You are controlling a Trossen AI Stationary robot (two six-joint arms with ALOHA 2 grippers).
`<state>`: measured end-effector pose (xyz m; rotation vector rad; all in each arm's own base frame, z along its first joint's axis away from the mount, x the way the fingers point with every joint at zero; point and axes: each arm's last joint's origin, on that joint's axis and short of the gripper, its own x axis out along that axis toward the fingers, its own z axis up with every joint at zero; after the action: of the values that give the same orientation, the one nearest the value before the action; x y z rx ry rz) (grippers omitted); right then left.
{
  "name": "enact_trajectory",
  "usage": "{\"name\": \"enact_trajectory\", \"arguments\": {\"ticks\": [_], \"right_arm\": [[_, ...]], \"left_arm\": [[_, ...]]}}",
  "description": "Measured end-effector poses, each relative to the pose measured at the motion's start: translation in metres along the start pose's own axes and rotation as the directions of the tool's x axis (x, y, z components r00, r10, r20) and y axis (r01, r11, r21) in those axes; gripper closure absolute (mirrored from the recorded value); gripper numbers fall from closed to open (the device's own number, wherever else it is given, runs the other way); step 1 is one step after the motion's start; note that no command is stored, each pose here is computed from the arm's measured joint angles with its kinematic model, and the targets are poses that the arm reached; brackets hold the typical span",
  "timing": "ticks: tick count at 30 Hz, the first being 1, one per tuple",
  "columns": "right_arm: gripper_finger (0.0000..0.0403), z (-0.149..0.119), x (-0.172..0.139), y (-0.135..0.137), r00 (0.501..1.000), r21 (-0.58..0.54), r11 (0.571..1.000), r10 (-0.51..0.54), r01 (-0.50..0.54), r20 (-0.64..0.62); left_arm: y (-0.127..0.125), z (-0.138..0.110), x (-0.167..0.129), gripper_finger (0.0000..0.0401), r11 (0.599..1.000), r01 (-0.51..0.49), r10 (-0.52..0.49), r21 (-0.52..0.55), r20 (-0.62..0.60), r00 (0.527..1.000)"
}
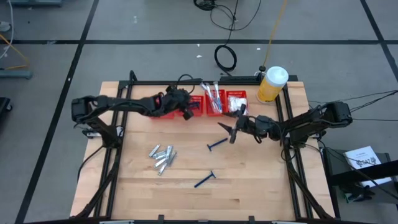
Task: Pick & Place Travel size toiletries
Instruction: Put the middle razor into the horizontal right red bin, then put the top razor into the horizontal right red bin
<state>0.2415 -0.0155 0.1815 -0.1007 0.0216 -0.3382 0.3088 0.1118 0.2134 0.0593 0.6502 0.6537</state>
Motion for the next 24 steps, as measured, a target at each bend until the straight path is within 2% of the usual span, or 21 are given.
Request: {"name": "enact_trajectory", "arguments": {"ticks": [7, 12, 15, 18, 22, 24], "right_arm": [[0.0186, -0.001, 0.001, -0.002, 1.000, 0.027, 1.000, -0.008, 0.009, -0.012], [0.0176, -0.003, 0.001, -0.002, 0.999, 0.055, 0.998, 0.029, -0.028, -0.024], [0.0173, -0.006, 0.003, 0.002, 0.991, 0.052, 0.994, 0.103, -0.099, -0.083], [0.0174, -0.005, 0.011, 0.005, 0.978, 0.051, 0.993, 0.114, -0.107, -0.177], [0.0183, -0.009, 0.017, 0.012, 0.932, -0.006, 0.989, 0.136, -0.146, -0.335], [0.0188, -0.013, 0.018, 0.016, 0.912, -0.013, 0.983, 0.163, -0.181, -0.376]], "left_arm": [[0.008, -0.008, 0.007, 0.0341, 0.999, -0.008, 0.004, -0.054, -0.062, 0.998], [0.003, -0.008, 0.006, 0.0325, 0.996, 0.071, -0.074, -0.063, -0.061, 0.995], [0.001, -0.010, 0.005, 0.0287, 0.995, 0.080, -0.084, -0.059, -0.082, 0.993], [0.001, -0.011, 0.005, 0.0234, 0.995, 0.070, -0.077, -0.070, -0.097, 0.992], [0.001, -0.011, 0.005, 0.0167, 0.997, 0.072, -0.075, -0.036, -0.100, 0.992], [0.000, -0.011, 0.004, 0.0142, 0.997, 0.075, -0.078, -0.033, -0.093, 0.993]]}}
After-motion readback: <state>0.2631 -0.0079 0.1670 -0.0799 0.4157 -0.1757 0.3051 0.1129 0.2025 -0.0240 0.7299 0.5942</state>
